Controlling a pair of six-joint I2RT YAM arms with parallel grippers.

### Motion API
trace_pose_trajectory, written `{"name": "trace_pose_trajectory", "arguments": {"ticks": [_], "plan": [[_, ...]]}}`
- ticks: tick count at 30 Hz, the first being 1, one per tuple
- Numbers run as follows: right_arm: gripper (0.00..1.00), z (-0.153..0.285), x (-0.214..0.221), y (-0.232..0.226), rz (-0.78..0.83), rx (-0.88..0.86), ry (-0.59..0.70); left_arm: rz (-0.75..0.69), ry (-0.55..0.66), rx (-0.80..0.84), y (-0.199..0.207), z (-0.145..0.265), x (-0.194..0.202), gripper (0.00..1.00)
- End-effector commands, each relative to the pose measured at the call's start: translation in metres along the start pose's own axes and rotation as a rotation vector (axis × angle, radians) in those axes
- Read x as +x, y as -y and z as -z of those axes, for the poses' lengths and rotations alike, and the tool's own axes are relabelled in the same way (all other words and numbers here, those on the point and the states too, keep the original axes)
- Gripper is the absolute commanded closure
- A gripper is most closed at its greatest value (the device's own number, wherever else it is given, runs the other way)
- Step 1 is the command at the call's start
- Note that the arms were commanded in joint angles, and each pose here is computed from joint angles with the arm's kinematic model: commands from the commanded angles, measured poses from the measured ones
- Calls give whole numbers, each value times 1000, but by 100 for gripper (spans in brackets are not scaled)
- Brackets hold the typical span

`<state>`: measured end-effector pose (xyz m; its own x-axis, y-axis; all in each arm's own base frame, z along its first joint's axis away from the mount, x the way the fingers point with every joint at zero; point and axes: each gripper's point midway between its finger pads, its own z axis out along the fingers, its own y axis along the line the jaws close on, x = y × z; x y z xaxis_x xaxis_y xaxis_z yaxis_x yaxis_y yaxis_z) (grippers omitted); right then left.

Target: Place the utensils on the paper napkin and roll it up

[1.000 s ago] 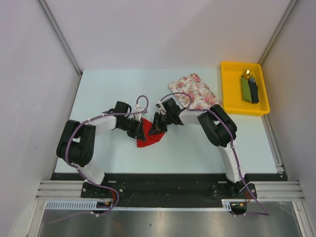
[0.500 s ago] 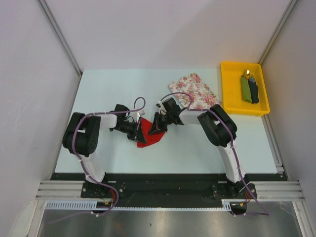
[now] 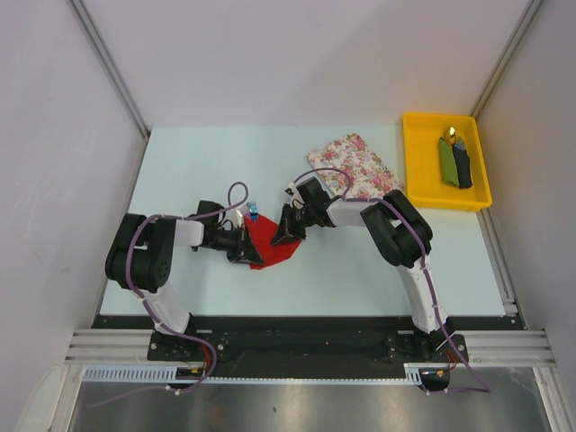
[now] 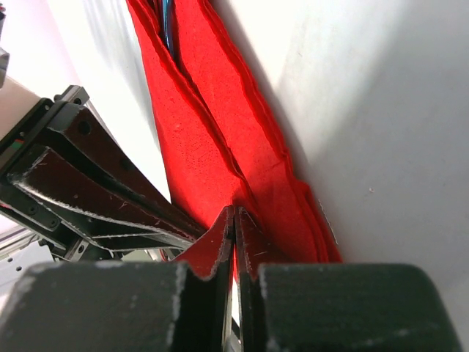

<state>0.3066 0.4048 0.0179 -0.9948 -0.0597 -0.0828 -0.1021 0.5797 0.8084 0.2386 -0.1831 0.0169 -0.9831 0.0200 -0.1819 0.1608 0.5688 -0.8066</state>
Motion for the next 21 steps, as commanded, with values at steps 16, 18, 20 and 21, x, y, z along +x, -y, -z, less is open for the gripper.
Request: {"name": "trace_pose_trajectory", "arguments": {"ticks": [16, 18, 20, 21], "plan": [[69, 35, -41, -21, 119, 43, 156, 149, 11, -64, -36, -6, 6, 97], [65, 46, -44, -32, 150, 35, 171, 149, 11, -64, -36, -6, 6, 97], [58, 55, -46, -28, 176, 71, 182, 151, 12, -66, -36, -6, 5, 97], [56, 60, -46, -30, 192, 82, 192, 148, 13, -66, -36, -6, 5, 97]]}}
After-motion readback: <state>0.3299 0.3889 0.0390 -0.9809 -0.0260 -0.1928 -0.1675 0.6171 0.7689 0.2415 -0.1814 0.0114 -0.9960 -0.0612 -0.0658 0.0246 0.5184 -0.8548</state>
